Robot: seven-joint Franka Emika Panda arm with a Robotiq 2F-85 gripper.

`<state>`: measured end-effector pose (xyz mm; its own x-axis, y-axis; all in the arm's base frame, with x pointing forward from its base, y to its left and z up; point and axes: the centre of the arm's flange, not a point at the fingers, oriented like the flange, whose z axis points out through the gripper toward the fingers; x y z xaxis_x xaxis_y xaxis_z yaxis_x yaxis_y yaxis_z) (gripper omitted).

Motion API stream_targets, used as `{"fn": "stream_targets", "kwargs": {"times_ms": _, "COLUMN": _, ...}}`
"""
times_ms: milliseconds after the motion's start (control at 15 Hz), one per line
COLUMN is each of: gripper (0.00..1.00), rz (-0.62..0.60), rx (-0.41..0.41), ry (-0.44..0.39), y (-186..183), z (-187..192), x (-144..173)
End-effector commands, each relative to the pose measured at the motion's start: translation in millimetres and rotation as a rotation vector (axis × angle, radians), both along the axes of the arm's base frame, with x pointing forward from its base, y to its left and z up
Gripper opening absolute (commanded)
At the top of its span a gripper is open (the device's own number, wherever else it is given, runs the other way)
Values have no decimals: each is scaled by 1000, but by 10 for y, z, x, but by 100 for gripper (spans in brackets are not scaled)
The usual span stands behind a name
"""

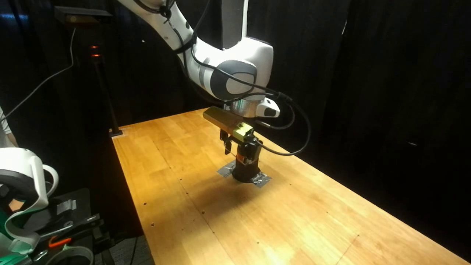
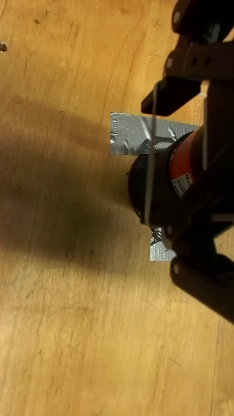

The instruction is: Put a rubber band around the base of the cup

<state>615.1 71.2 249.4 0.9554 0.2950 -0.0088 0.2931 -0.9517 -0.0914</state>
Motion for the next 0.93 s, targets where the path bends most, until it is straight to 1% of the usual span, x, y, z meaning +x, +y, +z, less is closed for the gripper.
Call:
{"fn": "stream_targets", "kwargs": {"times_ms": 0, "gripper": 51, "rz": -14, "rx": 0, "ry": -99, "y": -155, "z": 184, "x": -494}}
{"fn": "stream_targets", "kwargs": {"times_ms": 67, "gripper": 42, "rz": -23, "rx": 8, "ry": -141, "y": -184, "z": 207, "x": -575}}
{"fn": "stream_targets", "kwargs": {"times_ms": 200, "gripper": 27, "rz": -51, "rx": 31, "ry": -231, "y": -234, "z": 212, "x": -726}}
{"fn": "stream_targets", "kwargs": {"times_ms": 333, "gripper": 13, "rz": -85, "rx": 72, "ry": -322, "y": -282, "z": 216, "x": -868}}
{"fn": "stream_targets", "kwargs": {"times_ms": 400, "gripper": 9, "rz": -103, "rx": 104, "ry": -378, "y": -302, "z": 216, "x": -940}}
{"fn": "stream_targets", "kwargs": {"times_ms": 600, "gripper": 3, "rz": -144, "rx": 180, "ry": -525, "y": -292, "z": 196, "x": -1119}}
{"fn": "stream_targets", "kwargs": {"times_ms": 733, "gripper": 10, "rz": -156, "rx": 228, "ry": -606, "y": -217, "z": 214, "x": -1181}}
{"fn": "stream_targets", "kwargs": {"times_ms": 800, "gripper": 9, "rz": -160, "rx": 251, "ry": -640, "y": -158, "z": 241, "x": -1172}}
{"fn": "stream_targets", "kwargs": {"times_ms": 867, "gripper": 10, "rz": -165, "rx": 270, "ry": -677, "y": -80, "z": 286, "x": -1169}}
